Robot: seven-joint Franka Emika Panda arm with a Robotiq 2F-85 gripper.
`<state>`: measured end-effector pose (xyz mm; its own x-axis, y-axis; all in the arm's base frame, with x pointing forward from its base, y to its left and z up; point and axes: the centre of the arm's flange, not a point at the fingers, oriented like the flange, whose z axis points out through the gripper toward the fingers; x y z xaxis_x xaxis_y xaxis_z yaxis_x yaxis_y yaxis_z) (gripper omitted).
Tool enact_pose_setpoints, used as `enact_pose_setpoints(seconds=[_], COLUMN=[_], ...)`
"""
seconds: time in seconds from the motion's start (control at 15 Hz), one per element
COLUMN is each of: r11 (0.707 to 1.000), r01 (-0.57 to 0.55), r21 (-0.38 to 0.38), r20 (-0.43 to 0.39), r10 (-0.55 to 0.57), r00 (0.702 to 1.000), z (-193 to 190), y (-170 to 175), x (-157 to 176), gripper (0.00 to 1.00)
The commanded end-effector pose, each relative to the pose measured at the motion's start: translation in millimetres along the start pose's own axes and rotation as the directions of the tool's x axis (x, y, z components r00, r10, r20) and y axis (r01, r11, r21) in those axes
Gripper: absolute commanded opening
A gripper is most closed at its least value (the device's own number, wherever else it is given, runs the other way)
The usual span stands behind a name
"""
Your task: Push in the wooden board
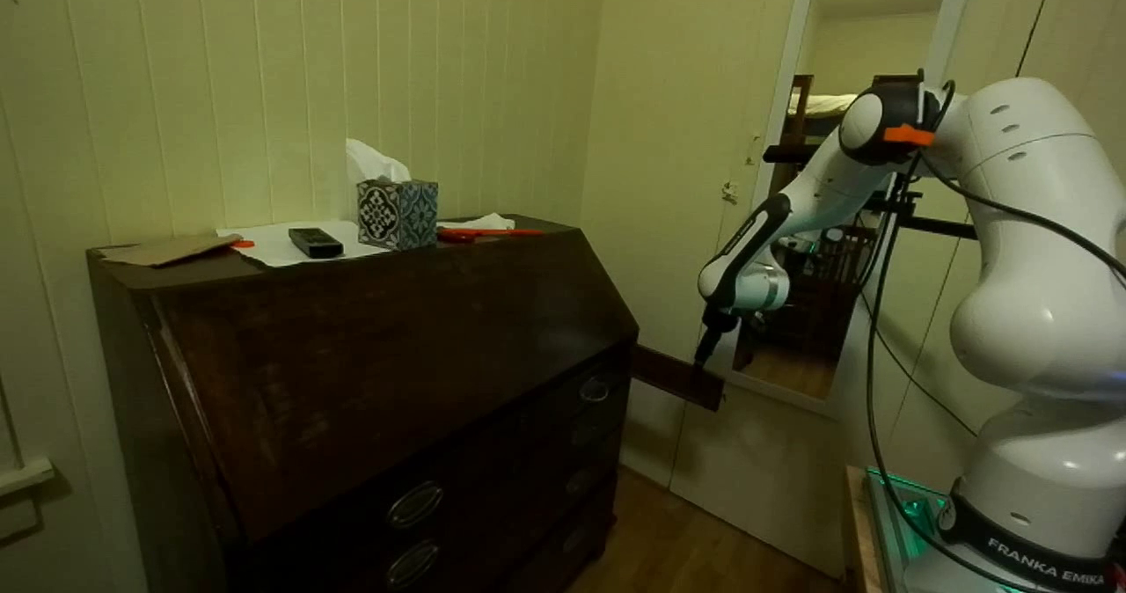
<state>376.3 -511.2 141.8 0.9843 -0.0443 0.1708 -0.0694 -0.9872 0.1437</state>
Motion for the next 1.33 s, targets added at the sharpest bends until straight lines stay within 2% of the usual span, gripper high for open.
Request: enact_pose_setpoints(seconds=[0.0, 0.53, 0.6, 0.8, 1.07, 1.27], r11=[0.999, 1.000, 1.000, 1.000, 1.000, 1.000], r01=[0.011, -0.012, -0.015, -0.023, -0.024, -0.019], r21=[0.034, 0.018, 0.014, 0.004, -0.004, 0.003], r20=[-0.046, -0.048, -0.045, -0.033, -0.019, 0.004], r10=[-0.010, 0.013, 0.016, 0.023, 0.024, 0.018], r00=[0.999, 0.999, 0.999, 0.999, 1.000, 1.000], z=[22.4, 42.4, 43.1, 44.4, 45.4, 46.9], y=[19.1, 37.4, 38.2, 39.9, 42.5, 39.2], x=[8.4, 8.0, 7.6, 4.7, 2.6, 2.8], gripper=[1.00, 1.00, 0.97, 0.69, 0.46, 0.44])
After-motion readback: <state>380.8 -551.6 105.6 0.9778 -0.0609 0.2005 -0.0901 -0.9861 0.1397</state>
